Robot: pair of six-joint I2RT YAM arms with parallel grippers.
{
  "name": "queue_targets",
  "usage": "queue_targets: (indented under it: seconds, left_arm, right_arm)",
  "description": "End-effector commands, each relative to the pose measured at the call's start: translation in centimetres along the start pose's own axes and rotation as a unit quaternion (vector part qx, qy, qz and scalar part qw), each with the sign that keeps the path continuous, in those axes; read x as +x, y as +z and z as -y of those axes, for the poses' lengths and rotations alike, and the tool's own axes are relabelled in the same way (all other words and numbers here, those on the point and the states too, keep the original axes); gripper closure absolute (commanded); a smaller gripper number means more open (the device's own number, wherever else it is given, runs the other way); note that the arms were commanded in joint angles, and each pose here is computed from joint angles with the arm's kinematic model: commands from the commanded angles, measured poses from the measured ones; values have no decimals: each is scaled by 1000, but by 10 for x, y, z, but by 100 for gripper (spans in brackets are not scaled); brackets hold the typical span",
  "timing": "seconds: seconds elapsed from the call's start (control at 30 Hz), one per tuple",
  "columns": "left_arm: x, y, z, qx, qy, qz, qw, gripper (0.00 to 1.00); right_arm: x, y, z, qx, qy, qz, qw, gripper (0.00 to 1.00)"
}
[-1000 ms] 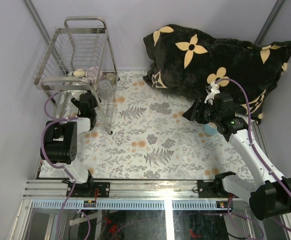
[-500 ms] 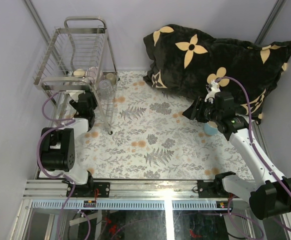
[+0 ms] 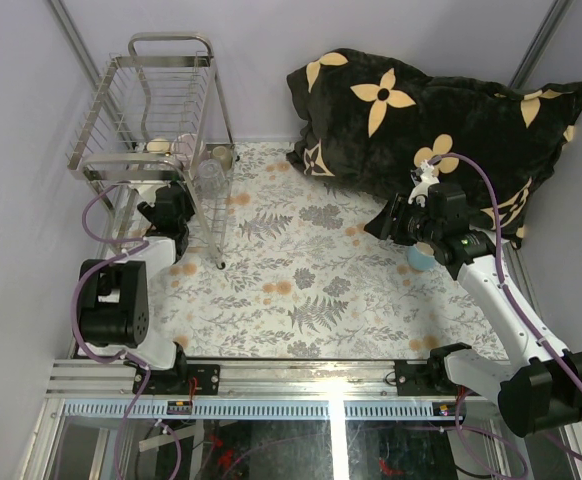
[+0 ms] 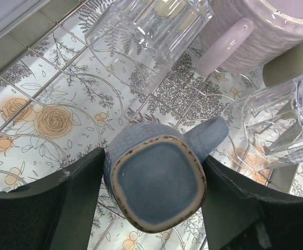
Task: Unload the cups from the dish rack
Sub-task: Unload the cup from the dish rack.
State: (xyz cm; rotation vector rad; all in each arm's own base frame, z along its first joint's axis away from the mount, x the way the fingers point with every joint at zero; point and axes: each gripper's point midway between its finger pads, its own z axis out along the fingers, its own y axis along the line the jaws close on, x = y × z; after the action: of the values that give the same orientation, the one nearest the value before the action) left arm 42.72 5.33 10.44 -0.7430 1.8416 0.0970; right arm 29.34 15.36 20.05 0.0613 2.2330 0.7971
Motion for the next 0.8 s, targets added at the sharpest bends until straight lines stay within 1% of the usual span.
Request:
queue_targets:
  seconds: [0.0,0.1,0.2,0.23,0.33,0.47,0.53,0.6,0.67,0.73,0.77]
  left_arm:
    - [-27,7,4,1,-23,53,998,93]
    - [-21,10,3,1,-26,51,998,91]
    - [-16,13,0,-3,-25,49,998,84]
    - [-15,14,0,-5,-25,49,998,78]
    - [-14,16,-1,-7,-26,49,998,72]
    - [-14,18,-1,-11,-26,49,998,56]
    - [-13,19,-1,-15,-25,45,999,54]
    - [-13,20,-3,-20,-26,44,999,53]
    - [-13,20,-5,-28,-27,43,998,55]
    - [-13,19,-5,-26,-28,45,998,69]
    - [-13,17,-5,-23,-28,45,998,78]
  right_arm:
    - [-13,-4,-16,-25,-17,17,999,43]
    - [-12,-4,-15,-23,-16,16,999,43]
    - [-11,-5,-14,-22,-16,16,999,43]
    - [-11,-5,-14,-22,-16,16,1000,43]
    - [-9,-5,-13,-21,-15,14,1000,43]
    - [-9,-6,-13,-21,-16,15,1000,43]
    - [-9,-7,-14,-22,-16,15,1000,43]
    - [-9,-7,-14,-22,-16,17,999,43]
    - [-9,-8,-14,-22,-16,16,1000,43]
    - [-8,-8,-13,-22,-16,16,1000,43]
    - [-8,-8,-13,-22,-17,16,999,43]
